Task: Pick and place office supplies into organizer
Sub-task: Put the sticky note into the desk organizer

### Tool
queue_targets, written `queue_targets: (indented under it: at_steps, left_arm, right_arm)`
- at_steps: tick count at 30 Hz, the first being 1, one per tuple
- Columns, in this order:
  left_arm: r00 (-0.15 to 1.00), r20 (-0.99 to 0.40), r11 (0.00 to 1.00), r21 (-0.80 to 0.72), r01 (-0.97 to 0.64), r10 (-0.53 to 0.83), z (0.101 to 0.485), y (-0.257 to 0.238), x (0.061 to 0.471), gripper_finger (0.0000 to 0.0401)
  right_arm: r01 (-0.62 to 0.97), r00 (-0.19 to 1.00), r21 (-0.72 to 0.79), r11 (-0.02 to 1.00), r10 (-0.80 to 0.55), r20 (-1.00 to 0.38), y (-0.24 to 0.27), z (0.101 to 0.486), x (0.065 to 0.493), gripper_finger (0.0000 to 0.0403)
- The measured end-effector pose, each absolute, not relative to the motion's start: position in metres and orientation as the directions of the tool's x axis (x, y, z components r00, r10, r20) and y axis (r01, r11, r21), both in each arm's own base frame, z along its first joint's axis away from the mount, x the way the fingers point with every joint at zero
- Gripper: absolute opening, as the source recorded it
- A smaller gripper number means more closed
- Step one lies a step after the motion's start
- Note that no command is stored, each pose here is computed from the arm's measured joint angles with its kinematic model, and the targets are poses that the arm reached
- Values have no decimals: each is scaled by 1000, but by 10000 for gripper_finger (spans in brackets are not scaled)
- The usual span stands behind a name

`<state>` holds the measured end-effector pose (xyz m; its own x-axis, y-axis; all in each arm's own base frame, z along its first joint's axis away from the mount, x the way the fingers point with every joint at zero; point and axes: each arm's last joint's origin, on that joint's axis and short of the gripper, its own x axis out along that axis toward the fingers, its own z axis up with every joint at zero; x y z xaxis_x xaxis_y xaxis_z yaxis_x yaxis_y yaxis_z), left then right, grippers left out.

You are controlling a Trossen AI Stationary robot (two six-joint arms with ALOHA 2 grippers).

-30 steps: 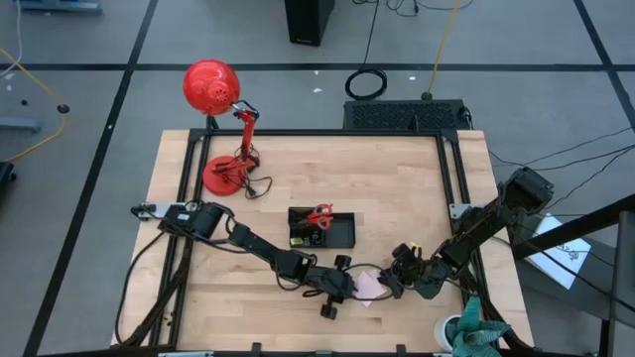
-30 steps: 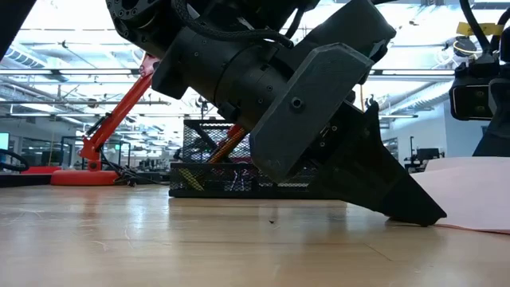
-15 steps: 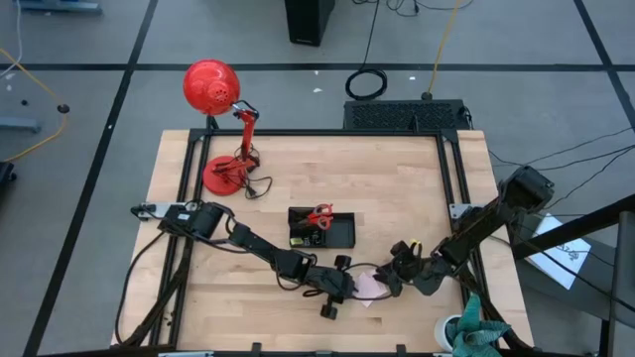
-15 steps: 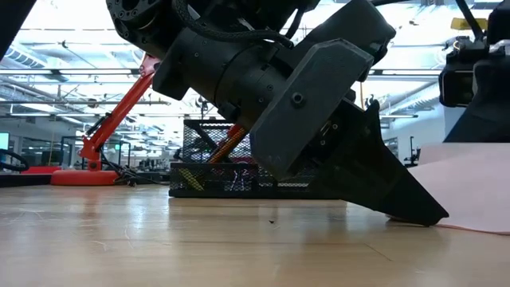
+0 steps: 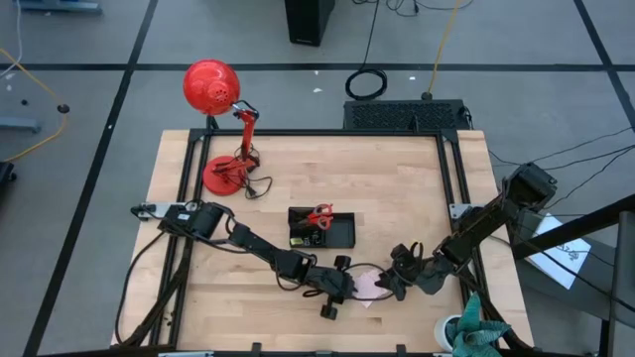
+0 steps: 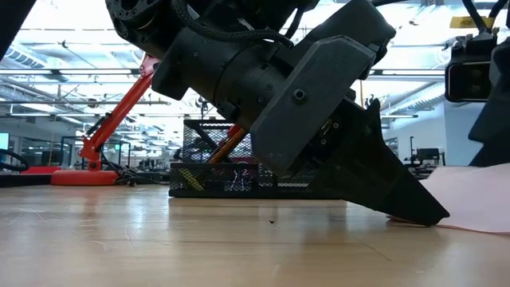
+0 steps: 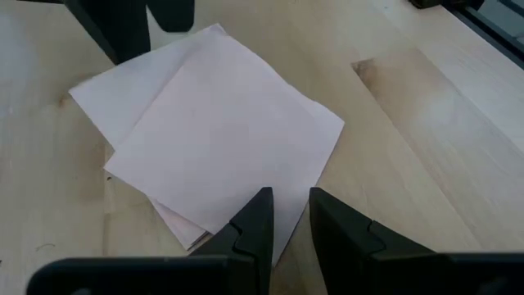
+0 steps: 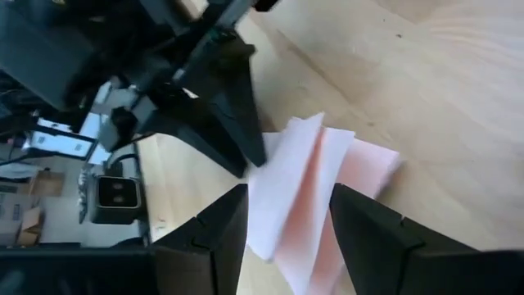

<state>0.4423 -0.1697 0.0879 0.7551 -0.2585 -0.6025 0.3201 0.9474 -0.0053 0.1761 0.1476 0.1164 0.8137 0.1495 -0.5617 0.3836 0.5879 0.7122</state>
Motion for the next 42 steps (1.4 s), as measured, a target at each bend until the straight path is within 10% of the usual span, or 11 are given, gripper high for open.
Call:
queue_targets:
  at_steps: [42]
  left_arm:
    - [765,-594,943,33,332,-248,116,-180,435,88]
  right_arm:
    - [410,773,704,579,189,-606,155,99,176,167]
